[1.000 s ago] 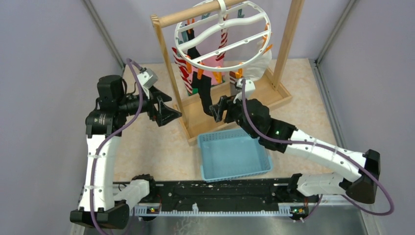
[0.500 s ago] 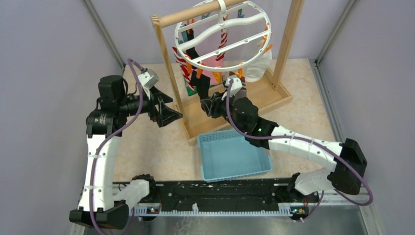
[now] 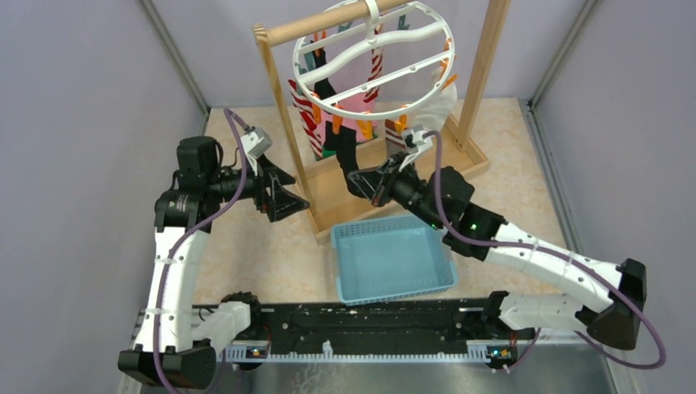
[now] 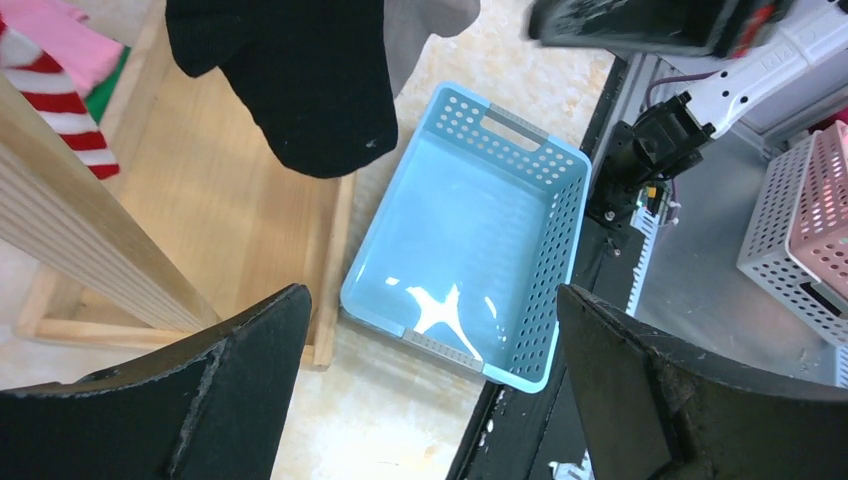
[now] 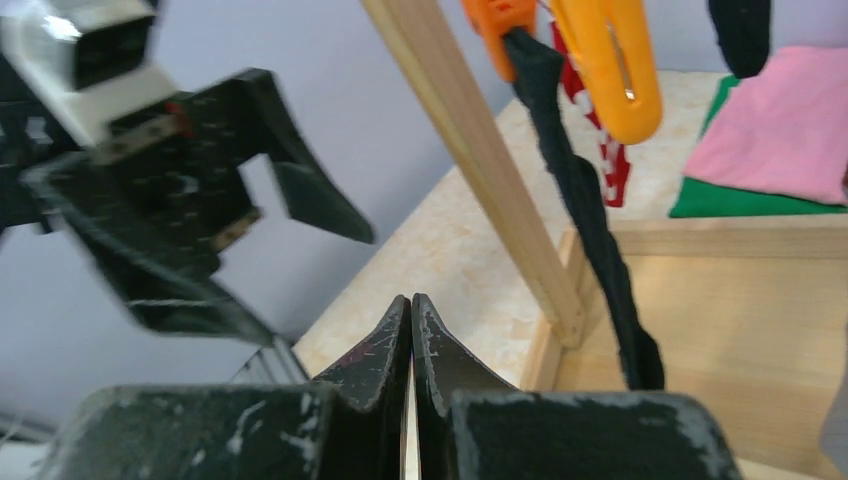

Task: Remove the socks clipped to the hanger

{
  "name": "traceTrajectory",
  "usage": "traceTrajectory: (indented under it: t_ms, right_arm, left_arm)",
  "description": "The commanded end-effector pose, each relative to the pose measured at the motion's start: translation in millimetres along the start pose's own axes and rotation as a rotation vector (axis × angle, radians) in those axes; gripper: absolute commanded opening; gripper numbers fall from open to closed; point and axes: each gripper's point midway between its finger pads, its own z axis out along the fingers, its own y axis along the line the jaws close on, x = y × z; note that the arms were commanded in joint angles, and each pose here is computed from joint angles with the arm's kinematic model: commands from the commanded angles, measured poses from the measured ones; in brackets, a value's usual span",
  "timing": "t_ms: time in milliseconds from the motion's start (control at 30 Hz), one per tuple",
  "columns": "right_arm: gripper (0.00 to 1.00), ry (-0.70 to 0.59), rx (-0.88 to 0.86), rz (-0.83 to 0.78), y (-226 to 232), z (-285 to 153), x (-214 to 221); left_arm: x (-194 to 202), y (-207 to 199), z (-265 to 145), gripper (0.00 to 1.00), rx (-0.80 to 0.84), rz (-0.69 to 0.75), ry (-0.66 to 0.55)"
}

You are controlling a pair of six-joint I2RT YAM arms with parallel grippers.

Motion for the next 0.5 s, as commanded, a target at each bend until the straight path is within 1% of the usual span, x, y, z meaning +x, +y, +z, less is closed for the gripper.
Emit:
traceTrajectory:
  t_ms: [0, 33, 67, 100, 133, 167, 200, 267, 333, 467]
  right_arm:
    - [0.00, 0.085, -0.109, 0.056, 21, -28, 8]
    - [0.00, 0.084, -0.085, 0.055, 15, -31, 9]
    - [0.11, 0.071, -0.041, 0.045, 6, -33, 8]
    - [0.27, 0.059, -0.005, 0.026, -3, -34, 8]
    - [0.41, 0.049, 0.032, 0.003, -11, -34, 8]
    - [0.52, 0.041, 0.061, -0.022, -18, -31, 9]
    - [0.57, 0.041, 0.083, -0.049, -23, -27, 11]
    - [0.61, 0.046, 0.109, -0.090, -30, -15, 15]
    - [0.63, 0.055, 0.122, -0.115, -32, 0, 21]
    - [0.65, 0.028, 0.180, -0.146, -43, 27, 25]
  left_arm:
    - [-2, -7, 6, 0.99, 0.076, 0.014, -0.037]
    - [-2, -6, 6, 0.99, 0.079, 0.015, -0.037]
    - [-1, -6, 6, 0.99, 0.078, 0.018, -0.034]
    - [-2, -6, 6, 0.99, 0.076, 0.026, -0.034]
    - [-3, -7, 5, 0.99, 0.074, 0.035, -0.035]
    - [-4, -9, 4, 0.99, 0.075, 0.043, -0.038]
    - [-5, -11, 3, 0.99, 0.077, 0.047, -0.042]
    - [-6, -15, 1, 0.99, 0.080, 0.042, -0.047]
    - [-6, -17, -1, 0.99, 0.077, 0.033, -0.042]
    - [-3, -15, -3, 0.99, 0.051, 0.049, -0.023]
